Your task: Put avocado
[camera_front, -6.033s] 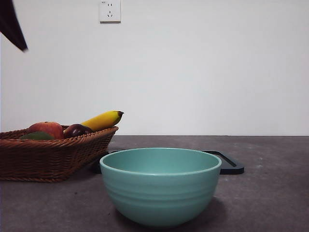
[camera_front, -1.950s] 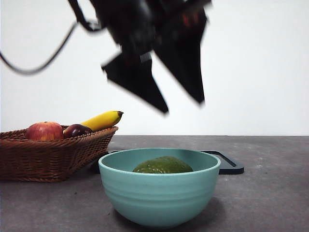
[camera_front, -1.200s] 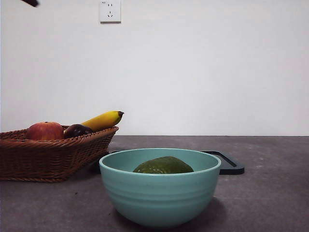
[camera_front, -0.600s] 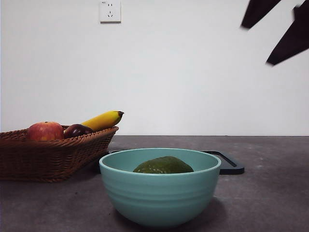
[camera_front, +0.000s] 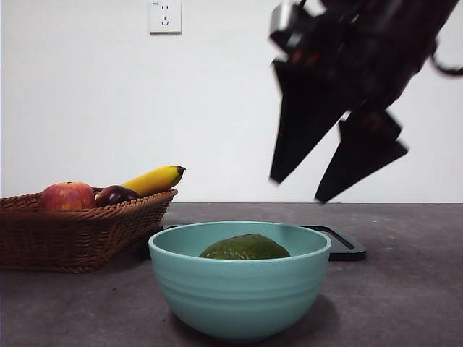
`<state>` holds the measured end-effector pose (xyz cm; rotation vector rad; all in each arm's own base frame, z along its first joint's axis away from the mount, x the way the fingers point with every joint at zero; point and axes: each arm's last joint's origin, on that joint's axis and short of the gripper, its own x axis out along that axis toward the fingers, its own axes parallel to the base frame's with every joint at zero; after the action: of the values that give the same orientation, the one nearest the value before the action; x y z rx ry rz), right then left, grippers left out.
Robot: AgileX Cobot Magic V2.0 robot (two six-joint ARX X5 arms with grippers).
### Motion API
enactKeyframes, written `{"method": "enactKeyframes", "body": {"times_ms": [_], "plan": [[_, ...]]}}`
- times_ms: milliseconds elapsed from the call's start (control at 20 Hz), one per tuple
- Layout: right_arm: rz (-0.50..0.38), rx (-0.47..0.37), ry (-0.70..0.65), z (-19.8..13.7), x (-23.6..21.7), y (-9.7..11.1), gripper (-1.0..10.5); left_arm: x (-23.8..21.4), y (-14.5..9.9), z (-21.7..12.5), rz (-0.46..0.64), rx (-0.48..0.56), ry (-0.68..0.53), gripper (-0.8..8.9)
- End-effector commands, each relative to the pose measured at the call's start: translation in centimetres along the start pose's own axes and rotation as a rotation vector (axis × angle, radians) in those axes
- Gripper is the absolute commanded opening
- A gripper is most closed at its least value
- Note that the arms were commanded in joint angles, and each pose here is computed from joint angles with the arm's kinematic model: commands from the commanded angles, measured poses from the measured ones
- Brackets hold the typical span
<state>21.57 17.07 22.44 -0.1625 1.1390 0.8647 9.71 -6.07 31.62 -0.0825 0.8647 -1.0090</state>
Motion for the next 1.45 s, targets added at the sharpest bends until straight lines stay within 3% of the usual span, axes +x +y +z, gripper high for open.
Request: {"method": "enactKeyframes", "body": {"times_ms": [50, 300, 550, 800, 1150, 1450], "plan": [[-0.023, -0.018, 0.009, 0.8, 1.7, 0.2, 3.6, -0.1, -0.1, 0.3, -0.008, 0.019, -0.009, 3.1], [-0.083, -0.05, 0.022, 1.2, 4.4, 0.3, 2.6, -0.1, -0.1, 0.3, -0.008, 0.019, -0.008, 3.1], [-0.084, -0.058, 0.04, 1.1, 5.3, 0.4, 1.0, -0.1, -0.1, 0.3, -0.008, 0.02, -0.009, 3.1], [-0.075, -0.074, 0.058, 1.0, 5.8, 1.0, 0.1, -0.1, -0.1, 0.3, -0.008, 0.021, -0.011, 3.1], [-0.062, -0.06, 0.032, 1.5, 4.9, 1.7, 0.1, -0.1, -0.1, 0.3, -0.007, 0.021, -0.011, 3.1], [-0.122, -0.043, -0.058, 5.1, 1.3, 1.7, 0.1, -0.1, -0.1, 0.3, -0.007, 0.021, -0.011, 3.1]]}}
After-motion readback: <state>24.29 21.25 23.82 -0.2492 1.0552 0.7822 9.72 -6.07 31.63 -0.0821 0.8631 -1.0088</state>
